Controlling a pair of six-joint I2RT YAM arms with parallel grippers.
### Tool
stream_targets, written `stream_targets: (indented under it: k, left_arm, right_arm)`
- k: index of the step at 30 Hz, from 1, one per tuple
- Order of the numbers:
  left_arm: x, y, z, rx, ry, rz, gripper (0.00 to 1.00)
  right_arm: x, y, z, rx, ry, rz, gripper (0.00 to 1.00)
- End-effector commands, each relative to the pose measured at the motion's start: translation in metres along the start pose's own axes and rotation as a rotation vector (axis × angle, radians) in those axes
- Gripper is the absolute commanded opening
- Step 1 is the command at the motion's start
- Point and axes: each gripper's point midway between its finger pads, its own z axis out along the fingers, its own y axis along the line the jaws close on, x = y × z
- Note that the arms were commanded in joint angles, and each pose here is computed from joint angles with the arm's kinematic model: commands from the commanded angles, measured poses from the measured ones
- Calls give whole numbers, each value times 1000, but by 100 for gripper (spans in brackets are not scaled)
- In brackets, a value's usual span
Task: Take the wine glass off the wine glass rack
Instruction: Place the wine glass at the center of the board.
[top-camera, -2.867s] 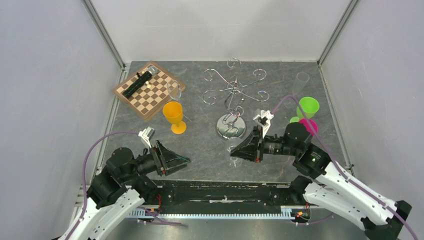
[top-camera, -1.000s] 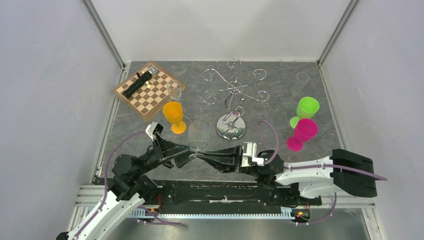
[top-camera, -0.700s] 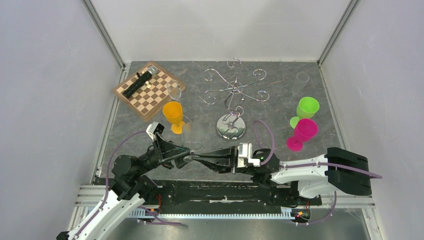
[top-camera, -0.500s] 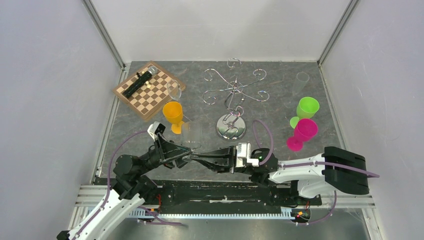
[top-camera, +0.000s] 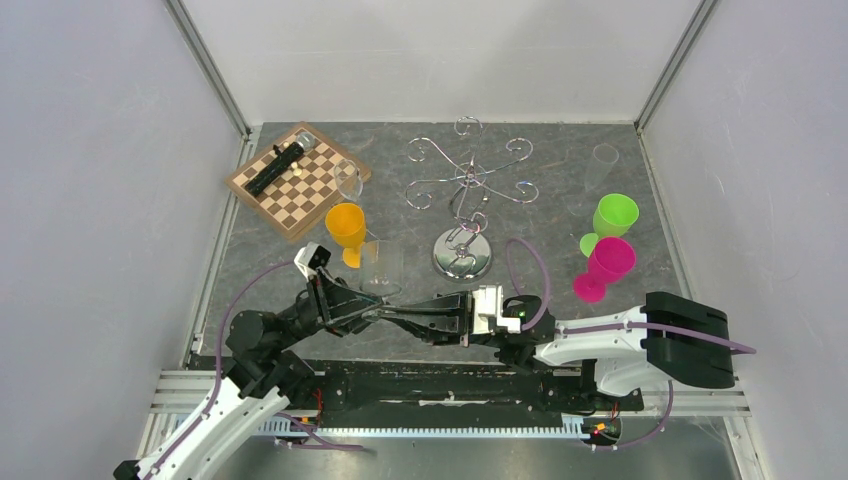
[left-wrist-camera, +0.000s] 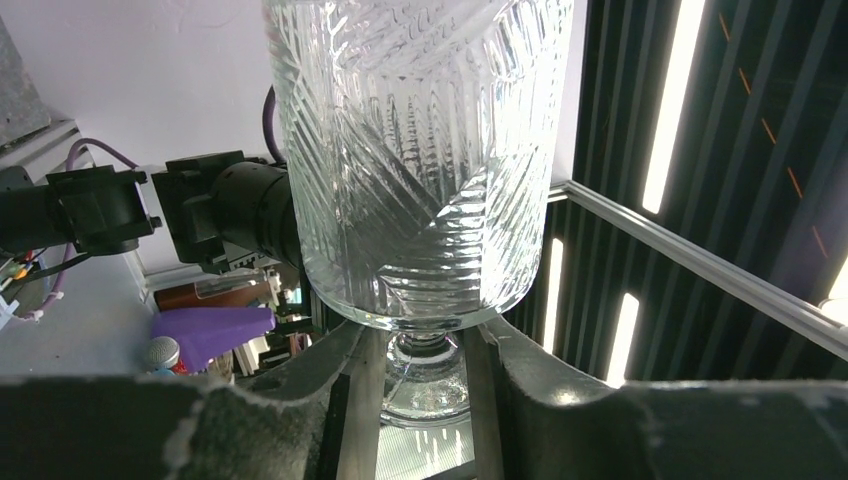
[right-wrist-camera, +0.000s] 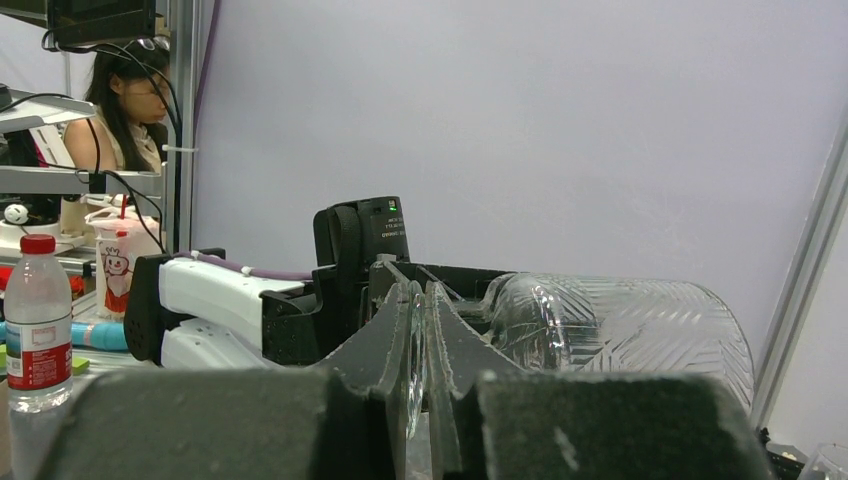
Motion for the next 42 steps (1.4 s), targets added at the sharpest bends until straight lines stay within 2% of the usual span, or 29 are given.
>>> stream_targets:
  k: [1,8,18,27,32,35,40,42]
  left_arm:
    - [14,-13,-1,40,78,1,27]
    - [19,-20,1,59,114,34,4]
    - [22,-21,2,40,126,103,2]
    - [21,-17,1,23,116,122,2]
    - [23,-17,-1,18,121,141,2]
    - [28,-16,-3,10,148,154,2]
    - [43,-12,-9,-45,232,243,2]
    - [51,-11,-12,-60,288,276,2]
  right_arm:
    - [-77,-4,11,4,-308,-63,0]
    - [-69,-3,10,5,-292,-32,0]
    - [-63,-5,9,21,-243,-12,0]
    - [-66,-7,-3,39,-185,1,37]
    - [-74,-10,-13,62,-150,-14,50]
    - [-66,-16,-16,92,-50,-3,55]
    - [-39,-24,-17,128,235,29,62]
    - [-43,-27,-18,139,298,34,63]
